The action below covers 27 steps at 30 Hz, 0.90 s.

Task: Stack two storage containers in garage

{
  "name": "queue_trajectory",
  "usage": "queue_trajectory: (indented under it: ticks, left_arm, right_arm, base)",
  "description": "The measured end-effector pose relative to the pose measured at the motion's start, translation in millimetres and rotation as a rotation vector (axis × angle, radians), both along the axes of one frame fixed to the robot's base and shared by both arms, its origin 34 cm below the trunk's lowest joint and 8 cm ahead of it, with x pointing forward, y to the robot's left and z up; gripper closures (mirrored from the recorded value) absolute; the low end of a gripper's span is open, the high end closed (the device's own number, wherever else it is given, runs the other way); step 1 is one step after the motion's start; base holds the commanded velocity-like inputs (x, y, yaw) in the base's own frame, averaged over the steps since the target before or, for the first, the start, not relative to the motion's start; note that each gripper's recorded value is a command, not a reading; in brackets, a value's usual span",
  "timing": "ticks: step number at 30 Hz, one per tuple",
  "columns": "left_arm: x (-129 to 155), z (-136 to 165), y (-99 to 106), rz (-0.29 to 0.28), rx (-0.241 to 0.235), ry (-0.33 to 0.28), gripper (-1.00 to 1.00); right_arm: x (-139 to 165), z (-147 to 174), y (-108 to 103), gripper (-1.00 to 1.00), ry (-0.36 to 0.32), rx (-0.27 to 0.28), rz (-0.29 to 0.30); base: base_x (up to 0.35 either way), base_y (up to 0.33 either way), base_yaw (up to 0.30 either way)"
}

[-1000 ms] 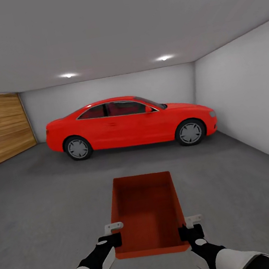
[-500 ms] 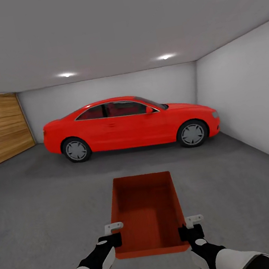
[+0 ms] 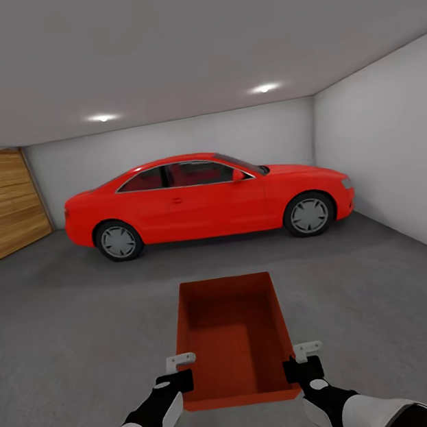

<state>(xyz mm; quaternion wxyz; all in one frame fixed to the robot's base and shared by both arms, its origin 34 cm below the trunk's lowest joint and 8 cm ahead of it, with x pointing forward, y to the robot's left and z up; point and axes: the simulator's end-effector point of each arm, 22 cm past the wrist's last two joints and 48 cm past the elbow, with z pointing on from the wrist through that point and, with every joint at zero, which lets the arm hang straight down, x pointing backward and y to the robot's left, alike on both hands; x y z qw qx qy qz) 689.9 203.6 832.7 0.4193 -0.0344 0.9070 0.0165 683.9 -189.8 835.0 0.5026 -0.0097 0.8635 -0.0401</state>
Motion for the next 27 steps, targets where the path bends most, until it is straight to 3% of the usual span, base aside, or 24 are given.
queue_trajectory:
  ticks: [27]
  left_arm:
    - [-0.3,-0.4,-0.1,-0.001,0.001,0.001,1.00]
  right_arm:
    - [-0.4,-0.5,-0.1,1.00,0.001,0.001,-0.001]
  base:
    - [0.321,0.000,0.000]
